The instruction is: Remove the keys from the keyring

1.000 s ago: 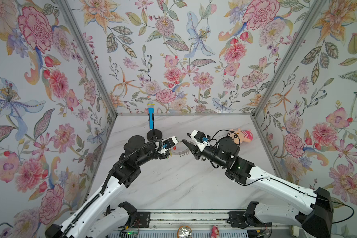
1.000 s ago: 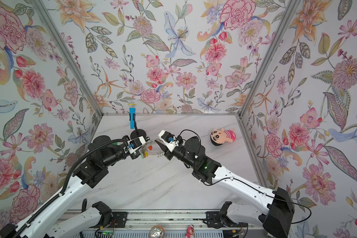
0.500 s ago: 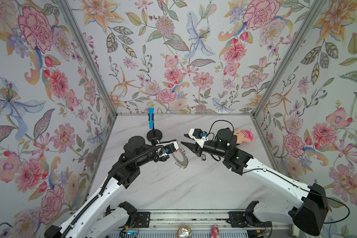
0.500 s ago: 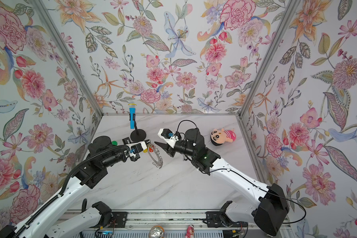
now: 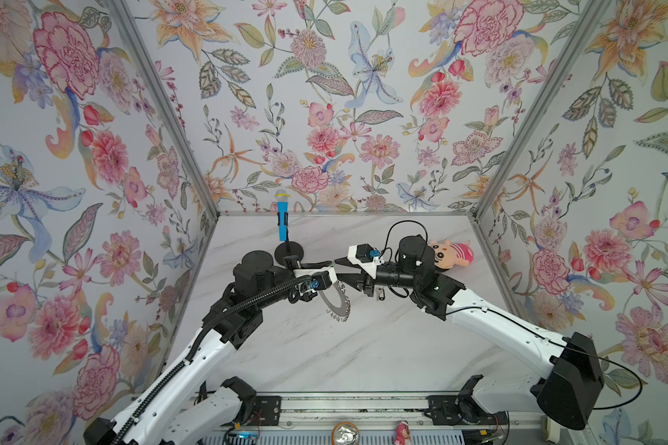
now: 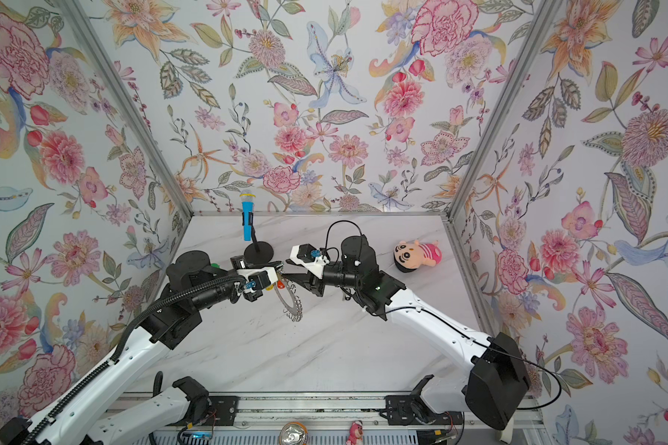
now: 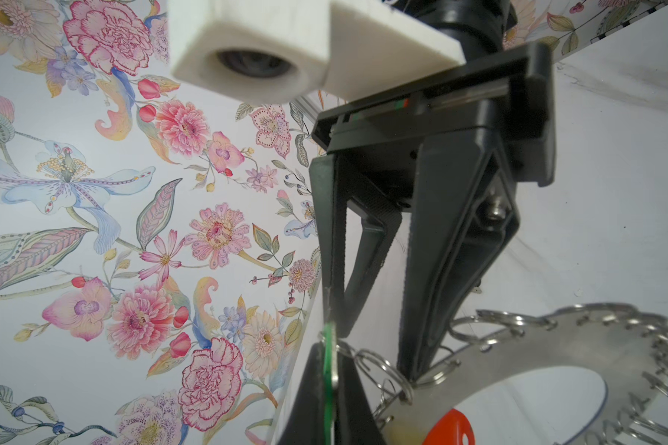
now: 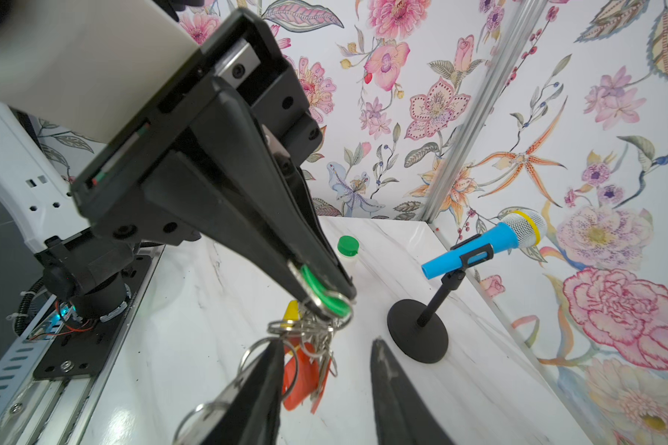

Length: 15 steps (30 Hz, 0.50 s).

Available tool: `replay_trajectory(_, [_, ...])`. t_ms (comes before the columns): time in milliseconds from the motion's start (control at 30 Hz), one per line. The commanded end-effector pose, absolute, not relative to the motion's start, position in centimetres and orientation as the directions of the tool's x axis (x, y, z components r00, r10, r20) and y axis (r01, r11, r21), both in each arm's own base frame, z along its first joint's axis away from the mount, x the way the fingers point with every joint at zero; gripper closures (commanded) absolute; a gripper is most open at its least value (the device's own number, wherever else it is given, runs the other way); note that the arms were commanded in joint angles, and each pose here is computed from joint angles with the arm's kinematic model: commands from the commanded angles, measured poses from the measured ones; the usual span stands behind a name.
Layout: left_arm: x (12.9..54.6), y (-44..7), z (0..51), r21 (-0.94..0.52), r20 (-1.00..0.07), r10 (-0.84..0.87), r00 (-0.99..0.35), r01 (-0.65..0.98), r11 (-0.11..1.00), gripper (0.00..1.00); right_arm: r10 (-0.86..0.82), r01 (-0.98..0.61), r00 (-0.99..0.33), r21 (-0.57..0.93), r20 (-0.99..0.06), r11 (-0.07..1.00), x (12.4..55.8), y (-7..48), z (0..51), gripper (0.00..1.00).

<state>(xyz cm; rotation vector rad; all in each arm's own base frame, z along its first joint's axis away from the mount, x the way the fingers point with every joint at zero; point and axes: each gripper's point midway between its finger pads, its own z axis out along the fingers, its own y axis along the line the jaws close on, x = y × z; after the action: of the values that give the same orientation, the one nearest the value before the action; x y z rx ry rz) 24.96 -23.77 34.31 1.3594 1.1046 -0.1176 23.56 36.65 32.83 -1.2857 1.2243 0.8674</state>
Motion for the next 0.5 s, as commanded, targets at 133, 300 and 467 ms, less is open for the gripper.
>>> replay_trajectory(133, [25.0,-24.0,37.2,0.763,-0.635,0.493,0.595,0.586,0.275,1.0,-0.115,-0.974,0.206,-0.215,-0.972,0.07,23.0,37.3,33.8,0.64])
replay_trajectory(300, [25.5,-24.0,37.0,0.773,-0.614,0.527,0.588,0.584,0.249,1.0,-0.107,-0.975,0.209,-0.215,-0.972,0.046,22.8,37.2,33.9,0.72])
replay_trajectory(467, [25.9,-24.1,37.1,0.78,-0.602,0.537,0.591,0.577,0.241,1.0,-0.1,-0.976,0.212,-0.216,-0.972,0.034,22.6,36.9,34.0,0.81])
